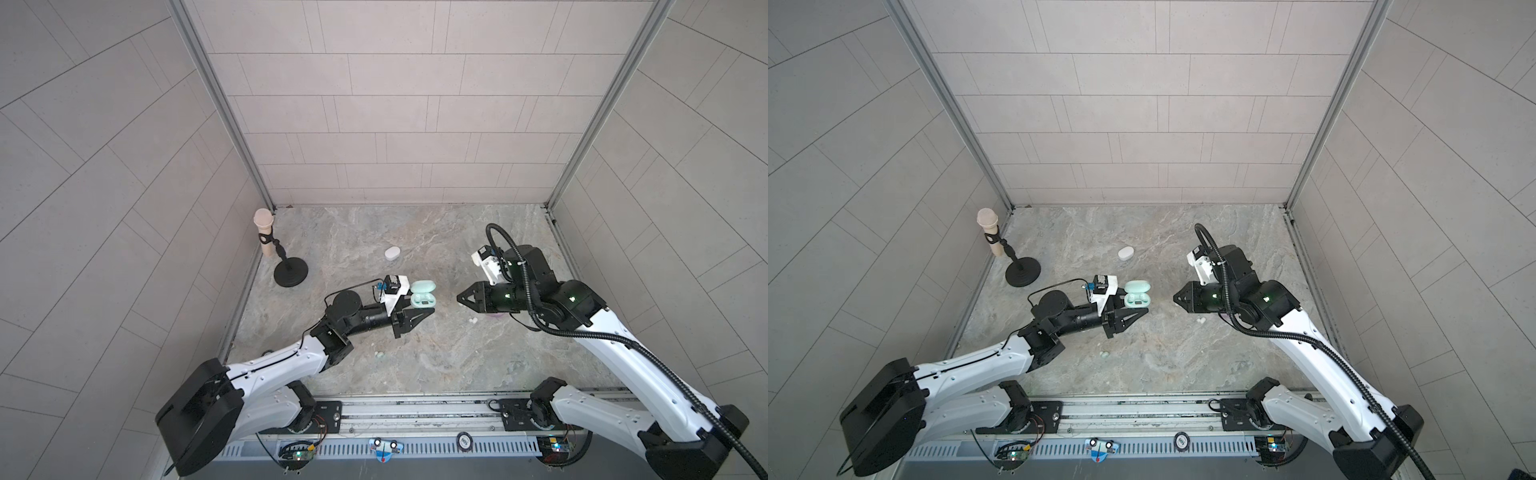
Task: Insert wireless bluetooth earbuds into charging case
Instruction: Insert the wireless bluetooth earbud into the charging case, then rotate the wireless bluetooth earbud at the bottom-center of the table.
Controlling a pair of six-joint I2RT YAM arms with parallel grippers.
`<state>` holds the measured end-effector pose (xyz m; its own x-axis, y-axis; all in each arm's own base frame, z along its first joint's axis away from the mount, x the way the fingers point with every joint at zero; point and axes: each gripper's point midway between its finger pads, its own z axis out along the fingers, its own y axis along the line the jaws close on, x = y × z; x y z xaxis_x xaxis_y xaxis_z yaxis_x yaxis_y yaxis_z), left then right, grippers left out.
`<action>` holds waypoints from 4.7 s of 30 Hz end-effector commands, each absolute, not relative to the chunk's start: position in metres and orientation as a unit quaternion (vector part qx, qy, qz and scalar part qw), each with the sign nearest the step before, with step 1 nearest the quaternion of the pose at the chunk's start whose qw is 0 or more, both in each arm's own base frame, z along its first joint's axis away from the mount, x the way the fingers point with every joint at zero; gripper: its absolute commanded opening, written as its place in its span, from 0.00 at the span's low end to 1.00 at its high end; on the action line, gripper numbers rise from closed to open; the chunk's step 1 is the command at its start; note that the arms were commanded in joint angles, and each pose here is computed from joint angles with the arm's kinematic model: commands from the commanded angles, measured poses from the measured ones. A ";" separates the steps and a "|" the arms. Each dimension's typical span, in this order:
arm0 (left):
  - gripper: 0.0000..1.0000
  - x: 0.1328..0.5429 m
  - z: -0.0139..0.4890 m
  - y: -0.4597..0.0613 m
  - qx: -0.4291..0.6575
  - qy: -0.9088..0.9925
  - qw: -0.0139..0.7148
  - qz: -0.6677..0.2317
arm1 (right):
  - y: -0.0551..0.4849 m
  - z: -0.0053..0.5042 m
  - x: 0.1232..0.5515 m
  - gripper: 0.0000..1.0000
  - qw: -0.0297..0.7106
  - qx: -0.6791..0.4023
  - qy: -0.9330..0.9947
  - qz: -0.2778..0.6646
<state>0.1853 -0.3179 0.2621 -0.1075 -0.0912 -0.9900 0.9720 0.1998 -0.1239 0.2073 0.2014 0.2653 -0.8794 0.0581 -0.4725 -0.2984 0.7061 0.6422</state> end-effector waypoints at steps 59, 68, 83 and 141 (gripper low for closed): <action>0.09 0.154 0.306 -0.356 0.457 0.472 0.525 -0.541 | 0.235 0.338 0.185 0.45 0.256 -0.156 0.823 0.483; 0.09 0.153 0.304 -0.355 0.457 0.473 0.523 -0.542 | 0.236 0.338 0.185 0.62 0.259 -0.162 0.826 0.473; 0.09 0.167 0.290 -0.346 0.435 0.500 0.534 -0.526 | 0.232 0.343 0.174 0.73 0.258 -0.176 0.829 0.463; 0.08 0.315 0.306 -0.233 0.317 0.591 0.621 -0.406 | 0.395 0.030 0.180 0.63 0.119 -0.498 0.856 -0.071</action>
